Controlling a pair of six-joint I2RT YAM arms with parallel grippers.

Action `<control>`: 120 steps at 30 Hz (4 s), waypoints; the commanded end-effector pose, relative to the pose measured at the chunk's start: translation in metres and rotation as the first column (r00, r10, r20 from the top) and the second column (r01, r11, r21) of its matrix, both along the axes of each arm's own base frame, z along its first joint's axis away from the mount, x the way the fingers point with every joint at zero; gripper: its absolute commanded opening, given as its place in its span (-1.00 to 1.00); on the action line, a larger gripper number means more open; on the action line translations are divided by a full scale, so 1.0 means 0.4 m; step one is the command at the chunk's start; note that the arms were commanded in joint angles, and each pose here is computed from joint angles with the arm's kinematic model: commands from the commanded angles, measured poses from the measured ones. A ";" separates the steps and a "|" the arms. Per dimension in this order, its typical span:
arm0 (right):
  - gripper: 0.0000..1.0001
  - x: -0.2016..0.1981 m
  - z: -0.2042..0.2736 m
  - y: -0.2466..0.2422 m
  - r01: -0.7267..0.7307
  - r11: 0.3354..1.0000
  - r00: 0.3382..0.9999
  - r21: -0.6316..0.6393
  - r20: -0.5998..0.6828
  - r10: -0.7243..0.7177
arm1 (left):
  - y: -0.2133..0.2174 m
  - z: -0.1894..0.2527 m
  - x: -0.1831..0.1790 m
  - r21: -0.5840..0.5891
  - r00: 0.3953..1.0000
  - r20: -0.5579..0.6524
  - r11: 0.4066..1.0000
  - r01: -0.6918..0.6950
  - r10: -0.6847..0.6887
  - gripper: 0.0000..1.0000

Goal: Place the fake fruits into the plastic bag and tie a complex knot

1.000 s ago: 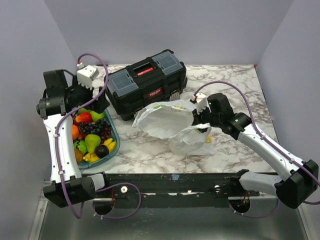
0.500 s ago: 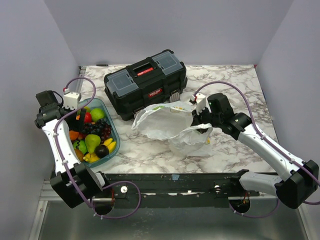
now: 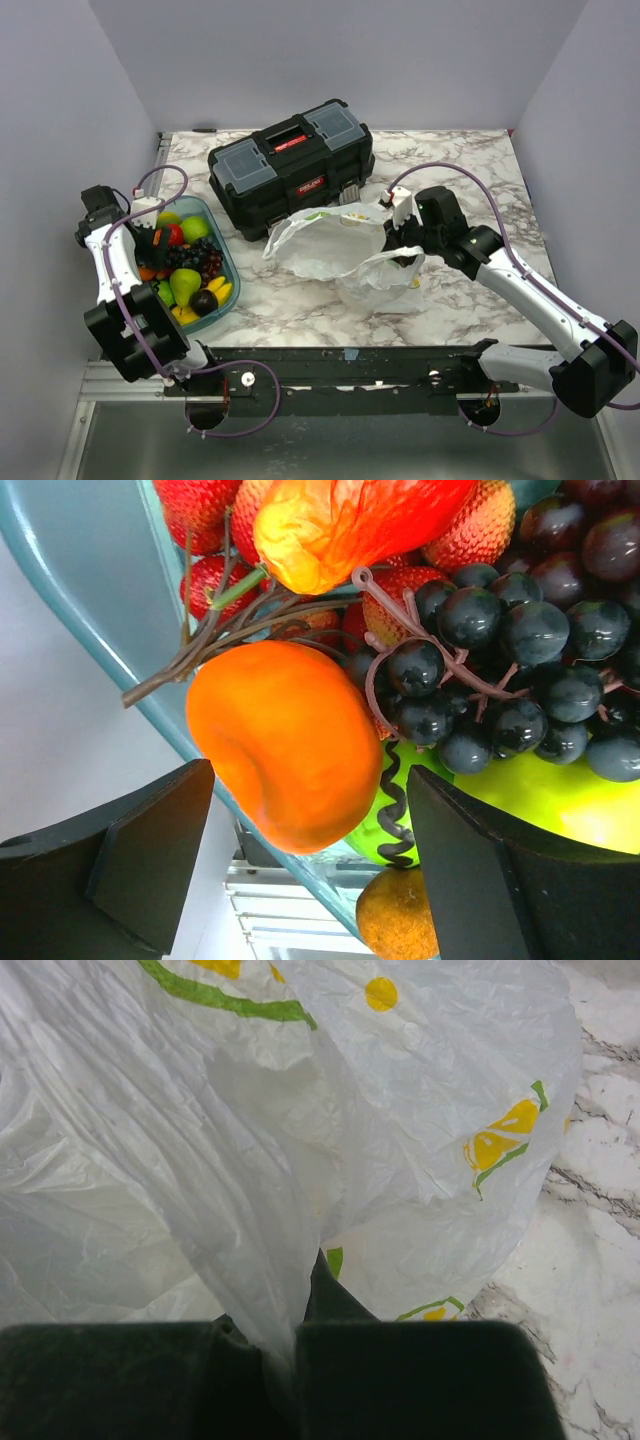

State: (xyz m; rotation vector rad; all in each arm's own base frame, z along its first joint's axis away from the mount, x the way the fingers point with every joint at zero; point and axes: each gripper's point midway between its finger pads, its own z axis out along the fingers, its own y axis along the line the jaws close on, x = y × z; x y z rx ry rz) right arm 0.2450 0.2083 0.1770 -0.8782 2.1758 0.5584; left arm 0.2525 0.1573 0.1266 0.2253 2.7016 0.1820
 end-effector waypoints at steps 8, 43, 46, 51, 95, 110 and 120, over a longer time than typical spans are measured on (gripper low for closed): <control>-0.99 0.009 0.032 0.000 0.000 1.000 0.999 0.017 0.040 0.000 | 0.001 0.023 -0.004 -0.028 0.999 0.002 0.999 -0.047 0.047 -0.14; -0.99 -0.039 0.068 0.099 -0.079 0.966 0.992 0.244 -0.078 0.101 | -1.064 0.288 -0.090 0.113 0.060 0.409 0.115 0.987 -0.910 -0.49; -0.99 -0.048 0.064 0.109 -0.093 0.960 0.988 0.265 -0.096 0.122 | -1.065 0.237 -0.072 0.164 0.026 0.393 0.099 0.981 -0.919 -0.47; -0.99 -0.048 0.043 0.119 -0.082 0.957 0.983 0.277 -0.136 0.123 | -1.085 0.192 -0.067 0.176 -0.016 0.362 0.051 0.983 -0.932 0.03; -0.99 -0.024 -0.080 0.072 -0.003 0.982 0.984 0.189 -0.173 0.036 | -0.309 0.152 0.036 0.061 0.744 0.205 0.767 0.639 -0.636 0.74; -0.99 -0.031 -0.096 0.070 -0.012 0.984 0.981 0.177 -0.186 0.045 | -0.184 -0.056 0.111 0.090 0.778 -0.054 0.773 0.628 -0.626 0.62; -0.99 -0.029 -0.104 0.068 -0.017 0.986 0.981 0.167 -0.188 0.049 | -0.211 -0.024 0.121 0.012 0.806 -0.008 0.806 0.592 -0.592 -0.58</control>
